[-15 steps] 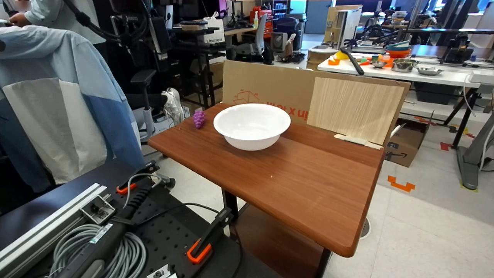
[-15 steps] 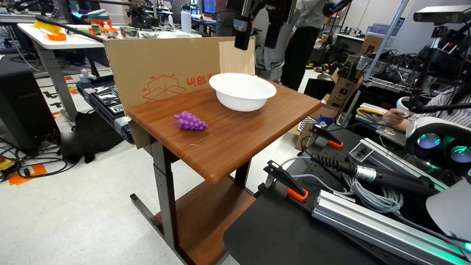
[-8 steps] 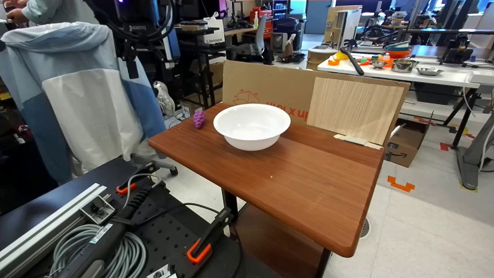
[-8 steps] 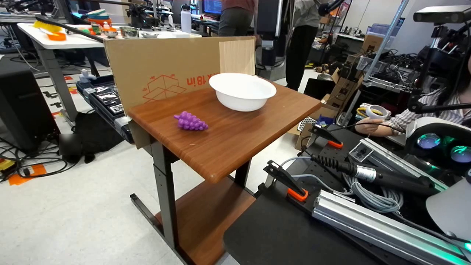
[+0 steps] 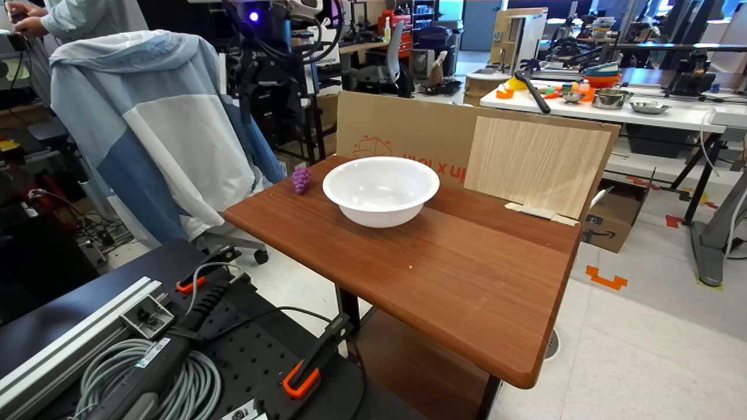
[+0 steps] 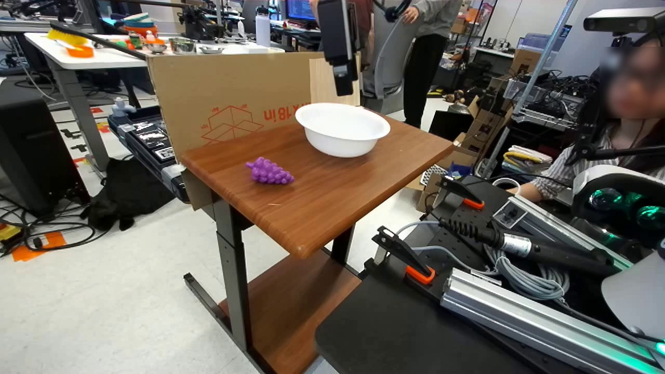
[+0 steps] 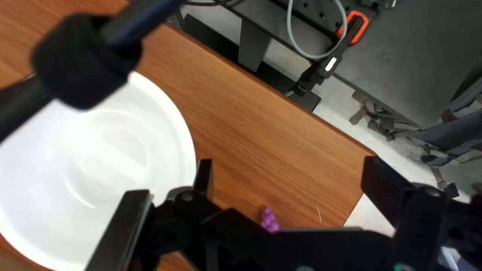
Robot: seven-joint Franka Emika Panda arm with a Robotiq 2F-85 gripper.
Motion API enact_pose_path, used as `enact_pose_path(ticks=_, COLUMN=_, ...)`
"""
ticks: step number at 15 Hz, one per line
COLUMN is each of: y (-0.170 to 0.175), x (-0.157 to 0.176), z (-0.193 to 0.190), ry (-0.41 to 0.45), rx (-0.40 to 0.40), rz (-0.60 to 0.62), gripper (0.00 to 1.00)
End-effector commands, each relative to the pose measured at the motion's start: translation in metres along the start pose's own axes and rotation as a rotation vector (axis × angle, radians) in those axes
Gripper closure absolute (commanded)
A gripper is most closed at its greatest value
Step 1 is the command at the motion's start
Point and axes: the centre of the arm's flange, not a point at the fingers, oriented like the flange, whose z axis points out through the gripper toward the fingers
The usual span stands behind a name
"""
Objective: Pick up the purple toy from the table and put it in the white dish.
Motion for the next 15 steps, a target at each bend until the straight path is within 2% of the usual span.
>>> enact_pose_path(ticks=1, y=0.021, x=0.061, z=0.01, ry=0.001, rx=-0.018, rz=0.074, gripper=0.0)
enact_pose_path(ticks=6, y=0.035, x=0.101, z=0.045, ry=0.028, rx=0.02, rz=0.198, gripper=0.0)
enact_pose_path(ticks=11, y=0.05, x=0.146, z=0.078, ry=0.076, rx=-0.077, rz=0.322, gripper=0.0)
enact_pose_path(ticks=15, y=0.036, x=0.172, z=0.082, ry=0.097, rx=-0.177, rz=0.329, gripper=0.0)
